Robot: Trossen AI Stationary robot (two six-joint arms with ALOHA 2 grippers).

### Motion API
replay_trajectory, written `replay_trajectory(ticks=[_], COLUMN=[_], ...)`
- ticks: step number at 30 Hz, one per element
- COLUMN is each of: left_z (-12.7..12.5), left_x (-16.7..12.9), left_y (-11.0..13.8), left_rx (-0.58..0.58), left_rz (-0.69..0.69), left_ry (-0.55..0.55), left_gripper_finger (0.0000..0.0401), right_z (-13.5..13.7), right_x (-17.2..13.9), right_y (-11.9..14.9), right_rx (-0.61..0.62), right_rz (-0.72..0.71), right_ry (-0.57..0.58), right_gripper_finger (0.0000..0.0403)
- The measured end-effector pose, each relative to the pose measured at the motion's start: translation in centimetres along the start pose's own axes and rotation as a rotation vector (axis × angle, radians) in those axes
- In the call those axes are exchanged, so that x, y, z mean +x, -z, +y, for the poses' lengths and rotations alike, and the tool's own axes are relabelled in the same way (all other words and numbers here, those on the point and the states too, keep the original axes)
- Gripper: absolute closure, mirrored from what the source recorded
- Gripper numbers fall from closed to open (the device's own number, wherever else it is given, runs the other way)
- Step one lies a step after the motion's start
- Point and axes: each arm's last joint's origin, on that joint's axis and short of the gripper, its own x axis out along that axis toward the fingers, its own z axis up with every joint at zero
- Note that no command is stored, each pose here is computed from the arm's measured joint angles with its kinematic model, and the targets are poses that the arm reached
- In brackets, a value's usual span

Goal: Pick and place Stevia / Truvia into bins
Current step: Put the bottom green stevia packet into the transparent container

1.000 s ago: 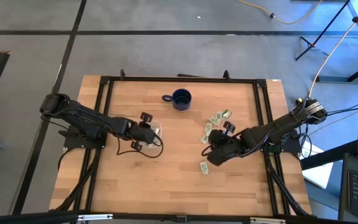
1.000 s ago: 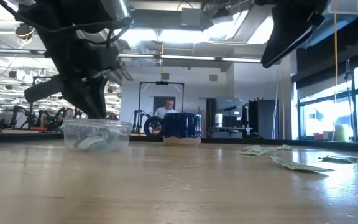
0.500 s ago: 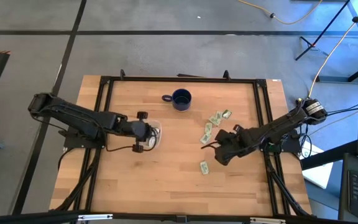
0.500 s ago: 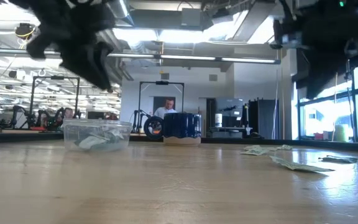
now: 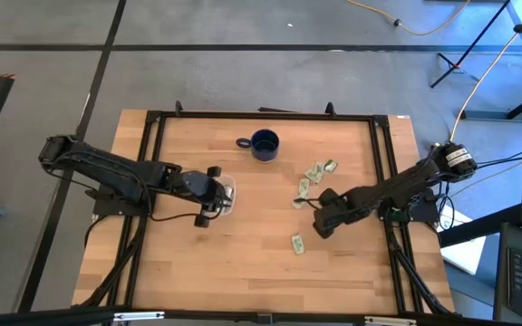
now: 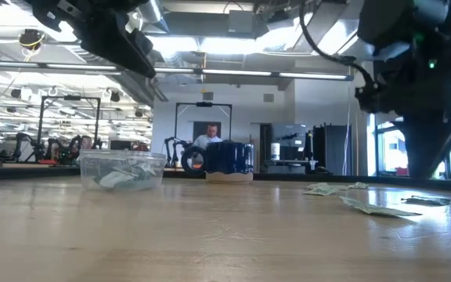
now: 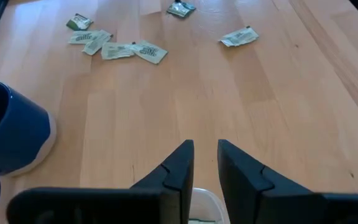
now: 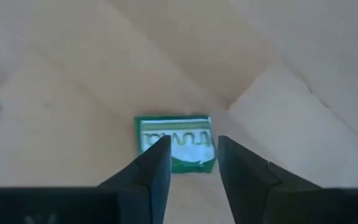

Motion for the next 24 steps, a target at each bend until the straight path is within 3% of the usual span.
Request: replay_trajectory(ticks=[20,24], left_z=[0.0,0.0], left_x=[0.0,0.0], left_y=[0.0,0.0], left_rx=[0.003,0.003], left_rz=[0.0,0.0], left_ry=[-0.001,-0.001], left_gripper_finger=[0.0342,0.0341], right_z=[-1.0,-1.0], right_x=[1.8,1.8], right_y=[0.8,0.8], right_rx=[0.001,0.001], right_rz=[0.051,0.052], right_ry=[-0.036,-0.035], right_gripper_finger=[0.039,0.0397])
